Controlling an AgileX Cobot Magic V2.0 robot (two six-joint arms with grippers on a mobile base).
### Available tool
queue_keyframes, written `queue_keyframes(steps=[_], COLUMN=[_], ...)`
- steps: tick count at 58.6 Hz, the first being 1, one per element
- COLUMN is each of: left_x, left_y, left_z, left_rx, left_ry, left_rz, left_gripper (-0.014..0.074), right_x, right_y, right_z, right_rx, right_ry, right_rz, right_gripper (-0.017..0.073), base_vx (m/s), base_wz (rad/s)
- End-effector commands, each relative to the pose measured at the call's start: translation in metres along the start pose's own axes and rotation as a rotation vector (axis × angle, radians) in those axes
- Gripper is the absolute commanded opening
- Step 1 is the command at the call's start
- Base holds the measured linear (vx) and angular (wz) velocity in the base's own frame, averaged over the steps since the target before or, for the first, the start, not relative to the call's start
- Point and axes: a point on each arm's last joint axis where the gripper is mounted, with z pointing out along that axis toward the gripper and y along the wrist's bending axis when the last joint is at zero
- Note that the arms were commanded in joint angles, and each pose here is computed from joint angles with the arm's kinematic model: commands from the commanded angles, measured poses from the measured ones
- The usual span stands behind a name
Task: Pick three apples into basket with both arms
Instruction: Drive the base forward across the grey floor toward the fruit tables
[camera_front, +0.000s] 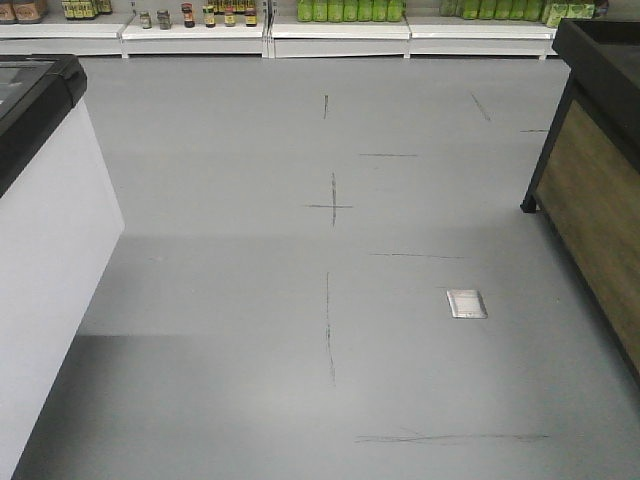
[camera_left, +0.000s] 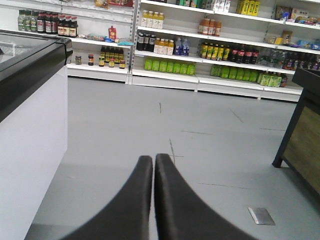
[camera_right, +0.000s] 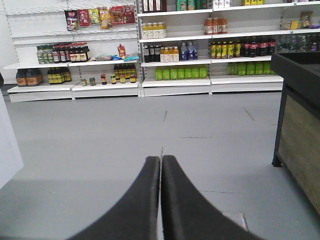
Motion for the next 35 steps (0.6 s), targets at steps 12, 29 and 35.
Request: queue_keyframes(steps=[12,29,35], left_x=[-0.0159,-0.0159,-0.0159], left_y=[-0.0026,-0.0026,-0.0026], left_z=[-0.0024,-0.0024,-0.0024], left_rx=[0.018,0.018,0.018], left_ry=[-0.109,-0.109,-0.109], left_rz=[-0.010,-0.010,-0.010], left_gripper=[-0.0006,-0.0006,-0.0006], right_x=[-0.0032,-0.0032,-0.0032], right_y=[0.0002,0.0002,0.0002], right_z=[-0.0005,-0.0005,-0.0005], right_rx=[-0.001,-0.001,-0.001], right_ry=[-0.071,-0.071,-0.071], right_rz=[-0.015,-0.015,-0.015], right_gripper=[-0.0009,-0.0009,-0.0009], base_vx=[0.13,0.14,0.13], base_wz=[0.01,-0.04,0.05])
